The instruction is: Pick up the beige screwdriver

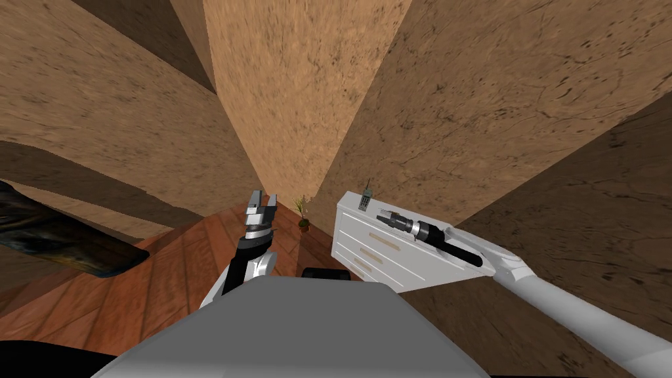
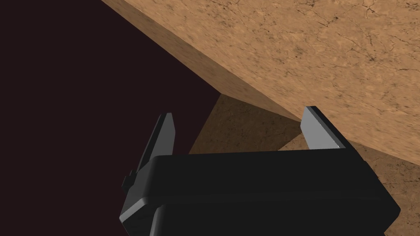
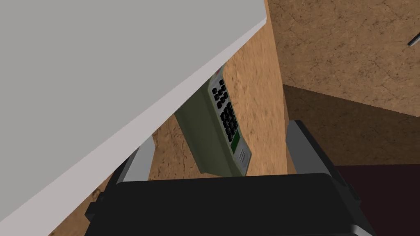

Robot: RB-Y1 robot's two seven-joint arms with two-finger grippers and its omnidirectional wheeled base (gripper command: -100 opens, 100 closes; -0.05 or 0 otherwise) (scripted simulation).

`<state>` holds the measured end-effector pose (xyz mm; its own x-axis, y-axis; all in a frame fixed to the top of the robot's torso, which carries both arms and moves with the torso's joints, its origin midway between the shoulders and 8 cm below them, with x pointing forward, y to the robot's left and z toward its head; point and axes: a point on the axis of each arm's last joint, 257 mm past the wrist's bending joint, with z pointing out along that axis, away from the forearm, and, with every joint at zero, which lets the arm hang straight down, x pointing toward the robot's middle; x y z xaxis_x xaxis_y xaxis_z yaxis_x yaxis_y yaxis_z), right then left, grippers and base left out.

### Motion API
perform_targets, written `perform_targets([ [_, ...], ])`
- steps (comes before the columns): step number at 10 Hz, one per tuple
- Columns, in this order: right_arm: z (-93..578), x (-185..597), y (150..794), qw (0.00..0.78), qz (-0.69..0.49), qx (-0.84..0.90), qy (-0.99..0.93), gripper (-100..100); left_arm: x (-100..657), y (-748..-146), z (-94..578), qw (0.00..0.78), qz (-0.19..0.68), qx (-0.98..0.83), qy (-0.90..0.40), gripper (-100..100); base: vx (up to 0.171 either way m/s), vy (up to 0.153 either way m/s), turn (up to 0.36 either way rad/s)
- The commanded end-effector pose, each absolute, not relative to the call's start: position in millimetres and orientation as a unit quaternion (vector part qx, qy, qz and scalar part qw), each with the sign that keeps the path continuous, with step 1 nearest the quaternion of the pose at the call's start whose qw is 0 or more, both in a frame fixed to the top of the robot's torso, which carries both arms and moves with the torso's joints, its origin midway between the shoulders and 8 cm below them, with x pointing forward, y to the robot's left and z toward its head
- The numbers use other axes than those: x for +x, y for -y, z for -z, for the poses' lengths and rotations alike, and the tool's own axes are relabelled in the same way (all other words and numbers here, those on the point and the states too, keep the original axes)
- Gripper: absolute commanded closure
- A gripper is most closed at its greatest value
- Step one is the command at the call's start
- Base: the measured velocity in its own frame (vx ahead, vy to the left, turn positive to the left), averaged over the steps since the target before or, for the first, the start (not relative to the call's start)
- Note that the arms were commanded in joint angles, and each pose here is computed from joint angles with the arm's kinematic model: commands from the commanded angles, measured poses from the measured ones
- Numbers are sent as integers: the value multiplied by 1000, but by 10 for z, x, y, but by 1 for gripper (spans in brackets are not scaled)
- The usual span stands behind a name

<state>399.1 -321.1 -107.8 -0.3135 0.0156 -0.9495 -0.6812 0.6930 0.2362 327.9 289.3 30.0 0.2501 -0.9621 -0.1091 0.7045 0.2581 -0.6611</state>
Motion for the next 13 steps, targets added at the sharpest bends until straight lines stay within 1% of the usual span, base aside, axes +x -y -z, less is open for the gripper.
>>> perform_targets([
  [1, 1132, 3990, 3387, 527, -297, -242, -759, -100, 3279, -2893, -300, 750, 555, -250, -258, 0, 7, 32, 51],
  [3, 1105, 3997, 3411, 519, -286, -256, -764, -100, 3279, -2892, -300, 750, 555, -250, -258, 0, 6, 24, 17],
  [6, 1174, 3976, 3780, 484, -235, -289, -792, -100, 3279, -2892, -300, 750, 555, -250, -258, 0, 15, 40, 55],
  [8, 1119, 3992, 3809, 472, -220, -307, -796, -100, 3279, -2892, -300, 750, 555, -250, -258, 0, 9, 31, 15],
  [11, 1166, 3936, 4171, 430, -173, -335, -820, -100, 3279, -2893, -300, 750, 555, -250, -258, 0, 19, 36, 63],
  [13, 1099, 3962, 4207, 418, -158, -351, -823, -100, 3279, -2892, -300, 750, 555, -250, -258, 0, 13, 25, 14],
])
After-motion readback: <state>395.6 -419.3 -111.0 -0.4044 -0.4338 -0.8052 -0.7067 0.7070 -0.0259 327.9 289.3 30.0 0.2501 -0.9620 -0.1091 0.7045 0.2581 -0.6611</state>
